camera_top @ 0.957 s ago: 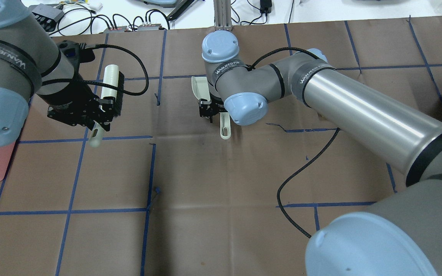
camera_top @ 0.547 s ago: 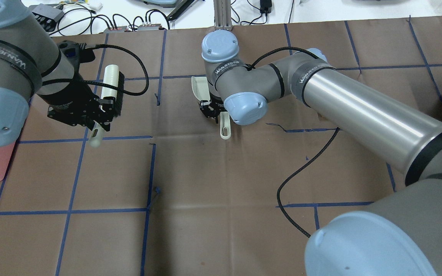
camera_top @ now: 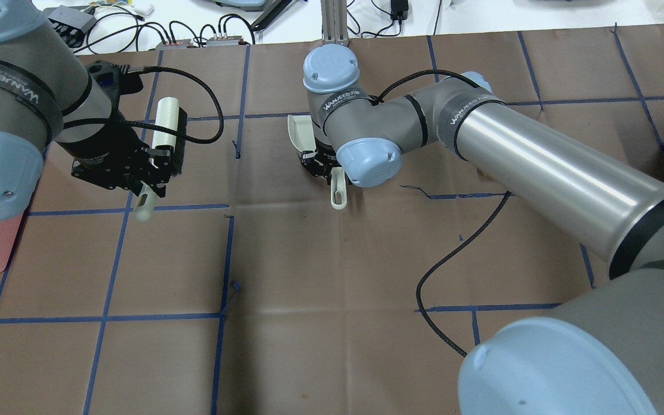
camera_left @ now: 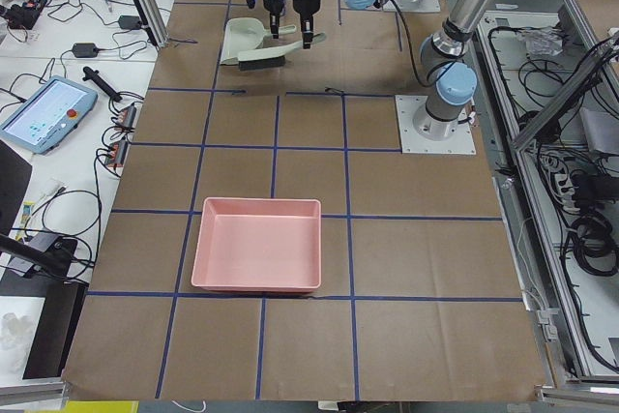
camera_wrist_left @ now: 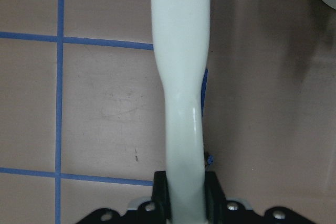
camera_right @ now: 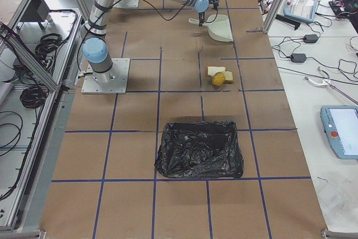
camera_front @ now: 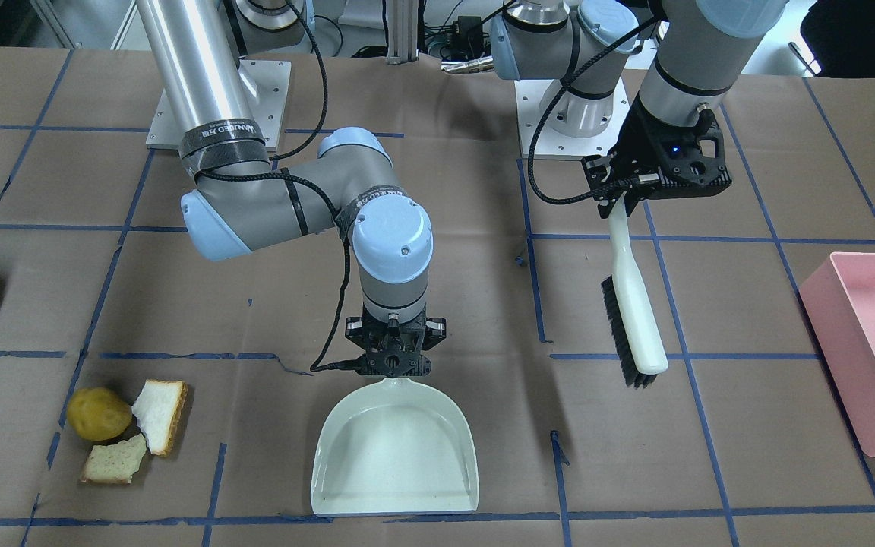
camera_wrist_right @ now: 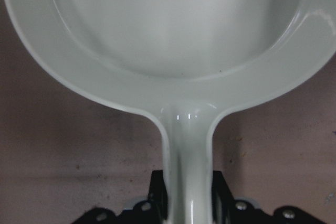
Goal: Sweep and dump trash in nearest bin
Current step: 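Grasp the white dustpan handle with the right gripper, then carry the dustpan with the right gripper beside the bread and potato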
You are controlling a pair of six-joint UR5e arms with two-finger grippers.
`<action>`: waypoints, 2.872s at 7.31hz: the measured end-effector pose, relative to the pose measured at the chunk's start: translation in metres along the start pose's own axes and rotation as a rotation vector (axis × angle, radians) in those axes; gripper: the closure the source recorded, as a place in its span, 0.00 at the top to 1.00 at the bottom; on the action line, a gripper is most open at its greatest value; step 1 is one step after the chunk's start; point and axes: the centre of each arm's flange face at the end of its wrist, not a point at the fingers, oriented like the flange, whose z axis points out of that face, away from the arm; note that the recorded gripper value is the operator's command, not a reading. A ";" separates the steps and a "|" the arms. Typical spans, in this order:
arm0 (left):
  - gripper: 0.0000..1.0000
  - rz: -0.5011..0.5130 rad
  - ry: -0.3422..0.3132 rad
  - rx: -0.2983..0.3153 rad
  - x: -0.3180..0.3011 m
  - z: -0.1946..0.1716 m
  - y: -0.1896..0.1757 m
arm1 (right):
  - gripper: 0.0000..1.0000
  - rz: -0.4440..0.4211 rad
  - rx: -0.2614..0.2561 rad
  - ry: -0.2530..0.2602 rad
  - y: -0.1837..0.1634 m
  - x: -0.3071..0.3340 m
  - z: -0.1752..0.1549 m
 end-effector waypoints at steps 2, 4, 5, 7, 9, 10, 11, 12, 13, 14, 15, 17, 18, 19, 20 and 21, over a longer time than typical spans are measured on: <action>0.06 0.000 0.001 0.001 0.000 0.000 0.000 | 0.11 0.008 0.012 -0.006 -0.003 0.004 -0.013; 0.06 0.001 0.001 0.001 0.001 0.000 0.000 | 0.09 0.015 0.009 0.000 -0.009 0.007 -0.048; 0.06 0.001 0.002 0.000 0.001 0.000 0.000 | 0.08 0.019 0.001 0.006 -0.013 0.008 -0.067; 0.06 0.003 0.003 0.000 0.002 0.000 0.001 | 0.05 0.033 -0.023 0.013 -0.027 0.019 -0.102; 0.06 0.006 0.005 -0.001 0.004 0.000 0.001 | 0.04 0.008 -0.043 0.020 -0.037 0.045 -0.124; 0.05 0.008 0.010 -0.001 0.006 0.000 0.001 | 0.03 -0.025 -0.052 0.021 -0.040 0.064 -0.134; 0.04 0.010 0.025 -0.002 0.008 0.001 0.001 | 0.03 -0.072 -0.061 0.022 -0.043 0.089 -0.147; 0.03 0.011 0.040 -0.007 0.010 0.003 0.000 | 0.03 -0.138 -0.073 0.022 -0.046 0.119 -0.160; 0.03 0.012 0.048 -0.013 0.012 0.005 -0.001 | 0.03 -0.210 -0.088 0.030 -0.048 0.151 -0.172; 0.03 0.019 0.051 -0.015 0.015 0.006 0.000 | 0.03 -0.286 -0.107 0.044 -0.049 0.186 -0.183; 0.03 0.043 0.050 -0.015 0.026 0.007 0.003 | 0.03 -0.355 -0.120 0.052 -0.050 0.217 -0.193; 0.03 0.164 0.045 0.002 0.080 0.013 0.013 | 0.03 -0.515 -0.139 0.086 -0.052 0.282 -0.208; 0.03 0.241 0.044 0.026 0.116 0.019 0.018 | 0.03 -0.603 -0.155 0.091 -0.053 0.323 -0.213; 0.03 0.308 0.046 0.041 0.151 0.029 0.021 | 0.02 -0.692 -0.167 0.084 -0.054 0.365 -0.216; 0.03 0.344 0.053 0.047 0.185 0.038 0.019 | 0.01 -0.779 -0.175 0.072 -0.055 0.406 -0.216; 0.03 0.339 0.075 0.047 0.215 0.041 0.010 | 0.01 -0.862 -0.182 0.056 -0.053 0.448 -0.213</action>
